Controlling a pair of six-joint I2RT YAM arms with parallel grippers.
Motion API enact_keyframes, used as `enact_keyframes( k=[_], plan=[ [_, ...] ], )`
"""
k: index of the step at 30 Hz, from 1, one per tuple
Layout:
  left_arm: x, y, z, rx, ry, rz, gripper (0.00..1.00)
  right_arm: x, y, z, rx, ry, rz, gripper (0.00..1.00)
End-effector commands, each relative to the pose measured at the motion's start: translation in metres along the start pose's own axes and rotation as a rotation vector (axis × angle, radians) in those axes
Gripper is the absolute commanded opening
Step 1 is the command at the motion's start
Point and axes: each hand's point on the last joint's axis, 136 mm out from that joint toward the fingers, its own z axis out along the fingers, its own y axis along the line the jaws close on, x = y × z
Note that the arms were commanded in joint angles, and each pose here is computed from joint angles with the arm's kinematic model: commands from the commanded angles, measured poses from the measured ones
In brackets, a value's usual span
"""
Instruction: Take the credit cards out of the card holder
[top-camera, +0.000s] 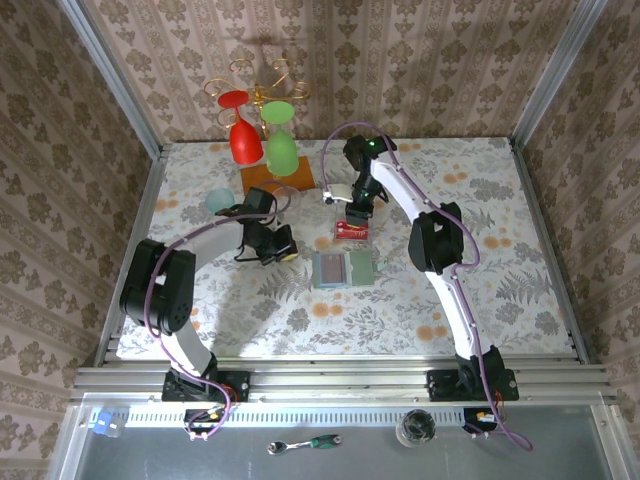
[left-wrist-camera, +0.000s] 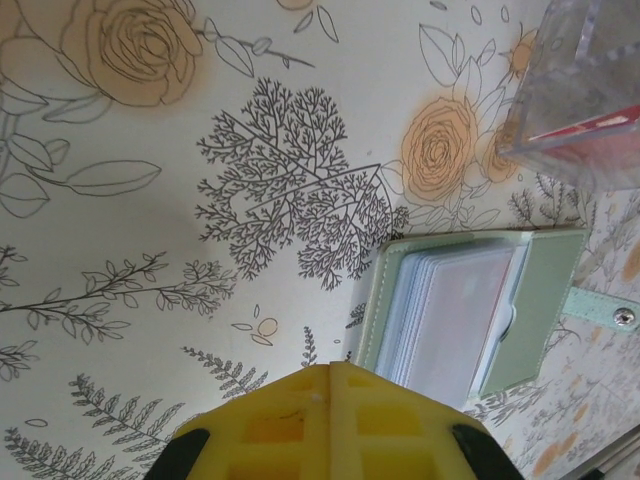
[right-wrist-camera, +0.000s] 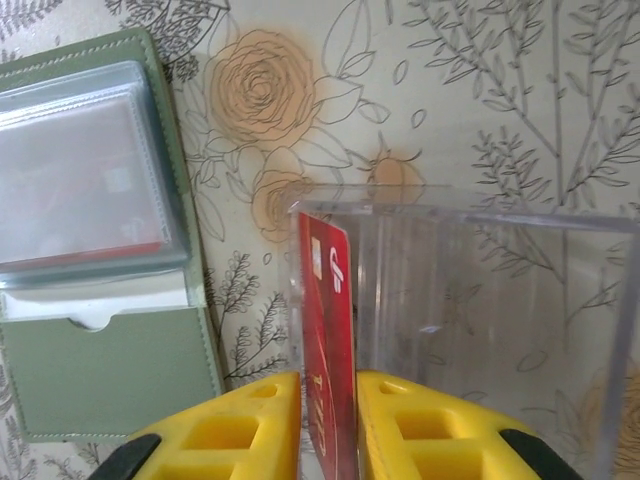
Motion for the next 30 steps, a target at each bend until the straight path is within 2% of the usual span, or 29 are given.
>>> enact_keyframes(
  k=[1, 9, 15, 24, 30],
  plan=[
    [-0.005, -0.010, -0.009, 0.003, -0.021, 0.042, 0.00, -0.014, 0.001, -0.040, 0.083, -0.048, -0.008, 0.22],
    [-0.003, -0.016, -0.005, 0.014, -0.026, 0.058, 0.01, -0.010, -0.001, -0.038, 0.123, -0.057, 0.104, 0.22],
    [0.006, -0.036, 0.004, 0.055, -0.020, 0.108, 0.01, -0.010, -0.004, -0.034, 0.224, -0.104, 0.225, 0.20],
    [0.011, -0.043, 0.015, 0.092, -0.011, 0.129, 0.01, -0.009, 0.000, -0.037, 0.342, -0.264, 0.592, 0.18],
    [0.020, -0.045, 0.026, 0.111, -0.001, 0.129, 0.01, -0.015, 0.028, -0.031, 0.310, -0.364, 0.818, 0.17]
  ],
)
